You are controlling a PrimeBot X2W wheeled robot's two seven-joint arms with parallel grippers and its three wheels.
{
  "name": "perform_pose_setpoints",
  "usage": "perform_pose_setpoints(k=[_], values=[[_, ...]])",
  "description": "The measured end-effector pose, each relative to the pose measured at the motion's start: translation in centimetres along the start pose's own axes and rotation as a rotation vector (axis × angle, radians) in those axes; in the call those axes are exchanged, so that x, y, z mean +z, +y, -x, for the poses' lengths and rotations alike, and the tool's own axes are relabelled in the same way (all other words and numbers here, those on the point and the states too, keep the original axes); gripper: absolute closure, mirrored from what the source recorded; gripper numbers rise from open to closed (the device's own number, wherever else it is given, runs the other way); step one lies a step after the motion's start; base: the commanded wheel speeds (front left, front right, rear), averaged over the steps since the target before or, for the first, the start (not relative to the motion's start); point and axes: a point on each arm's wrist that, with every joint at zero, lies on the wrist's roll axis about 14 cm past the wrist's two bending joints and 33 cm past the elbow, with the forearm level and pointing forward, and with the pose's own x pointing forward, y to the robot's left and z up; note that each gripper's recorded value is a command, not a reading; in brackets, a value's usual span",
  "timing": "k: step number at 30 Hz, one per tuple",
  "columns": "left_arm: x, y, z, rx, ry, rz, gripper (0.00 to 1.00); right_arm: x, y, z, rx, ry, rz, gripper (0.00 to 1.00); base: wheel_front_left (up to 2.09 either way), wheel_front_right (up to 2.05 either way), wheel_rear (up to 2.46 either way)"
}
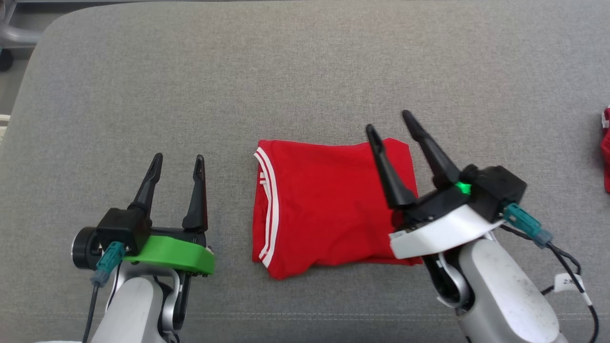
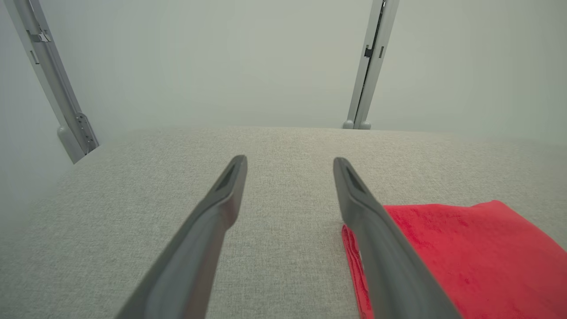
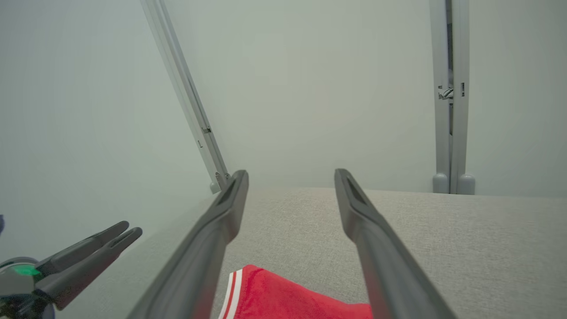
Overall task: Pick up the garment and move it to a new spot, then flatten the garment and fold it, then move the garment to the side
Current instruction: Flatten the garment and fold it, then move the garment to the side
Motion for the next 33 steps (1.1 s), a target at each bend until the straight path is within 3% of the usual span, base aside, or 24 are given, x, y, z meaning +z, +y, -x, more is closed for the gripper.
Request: perform_pose_setpoints(k=[5, 14, 24, 33], values=[[1.3, 0.9, 0.6, 0.030, -0.036, -0.014, 0.00, 0.3, -6.8, 4.5, -0.217, 0.045, 0.129, 0.00, 0.00, 0.00, 0.00], [1.4, 1.5, 2.3, 0.048, -0.029, -0.033, 0.00, -0.6, -10.9, 11.0, -0.406, 0.154, 0.170, 0.00, 0.00, 0.00, 0.00], [0.6, 1.0, 3.7, 0.036, 0.015, -0.042, 0.00, -0.9, -11.5, 13.9, -0.464, 0.213, 0.184, 0.00, 0.00, 0.00, 0.00], [0.3, 0.9, 3.8, 0.033, 0.027, -0.040, 0.00, -0.9, -11.3, 13.4, -0.450, 0.226, 0.190, 0.00, 0.00, 0.00, 0.00]])
